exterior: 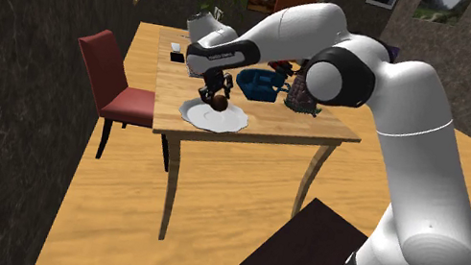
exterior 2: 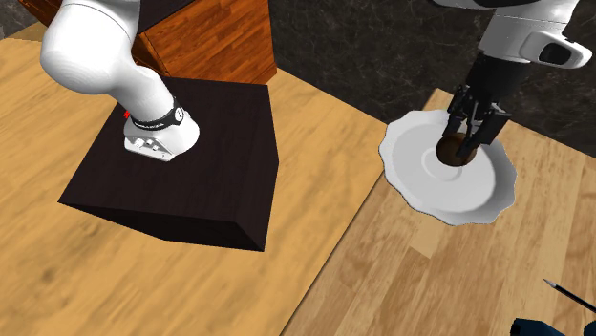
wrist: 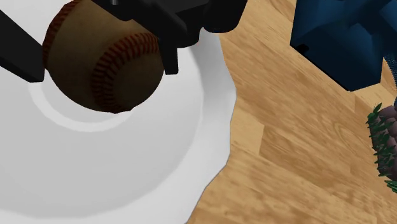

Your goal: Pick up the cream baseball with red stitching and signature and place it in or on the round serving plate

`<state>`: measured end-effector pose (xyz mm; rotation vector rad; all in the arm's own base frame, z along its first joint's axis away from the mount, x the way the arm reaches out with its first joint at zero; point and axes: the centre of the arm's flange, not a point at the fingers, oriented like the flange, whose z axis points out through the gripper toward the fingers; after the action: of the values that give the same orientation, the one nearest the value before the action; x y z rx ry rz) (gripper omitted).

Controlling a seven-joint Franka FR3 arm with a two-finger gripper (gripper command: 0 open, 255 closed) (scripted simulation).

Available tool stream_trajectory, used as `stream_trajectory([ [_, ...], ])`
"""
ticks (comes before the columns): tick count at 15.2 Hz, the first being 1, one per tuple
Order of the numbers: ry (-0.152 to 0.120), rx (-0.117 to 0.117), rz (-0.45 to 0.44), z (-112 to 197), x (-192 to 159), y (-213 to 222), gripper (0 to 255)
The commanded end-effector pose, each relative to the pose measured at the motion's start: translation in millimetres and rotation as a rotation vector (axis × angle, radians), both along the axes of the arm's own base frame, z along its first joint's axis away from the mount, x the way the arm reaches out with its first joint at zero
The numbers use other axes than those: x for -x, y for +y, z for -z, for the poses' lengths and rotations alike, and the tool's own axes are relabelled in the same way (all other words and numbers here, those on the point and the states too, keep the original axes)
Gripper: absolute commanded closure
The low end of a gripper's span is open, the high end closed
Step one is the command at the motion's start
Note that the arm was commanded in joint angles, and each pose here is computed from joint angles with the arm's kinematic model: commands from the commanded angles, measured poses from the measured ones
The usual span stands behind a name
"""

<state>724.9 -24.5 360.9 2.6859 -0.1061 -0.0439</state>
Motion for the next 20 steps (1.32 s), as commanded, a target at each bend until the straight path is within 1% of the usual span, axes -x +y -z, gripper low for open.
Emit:
stream_trajectory([
  [1, -0.001, 0.000, 0.000, 10.2, -0.3, -0.2, 255],
  [4, -0.001, 0.000, 0.000, 26.4, -0.3, -0.2, 255],
  [11, -0.001, 0.000, 0.000, 26.4, -0.3, -0.2, 255],
  [12, -0.001, 0.000, 0.000, 26.4, -0.2, -0.2, 0],
  [17, -0.001, 0.000, 0.000, 26.4, -0.3, -0.2, 0],
  [20, -0.001, 0.000, 0.000, -9.1, -2.1, 17.0, 0],
])
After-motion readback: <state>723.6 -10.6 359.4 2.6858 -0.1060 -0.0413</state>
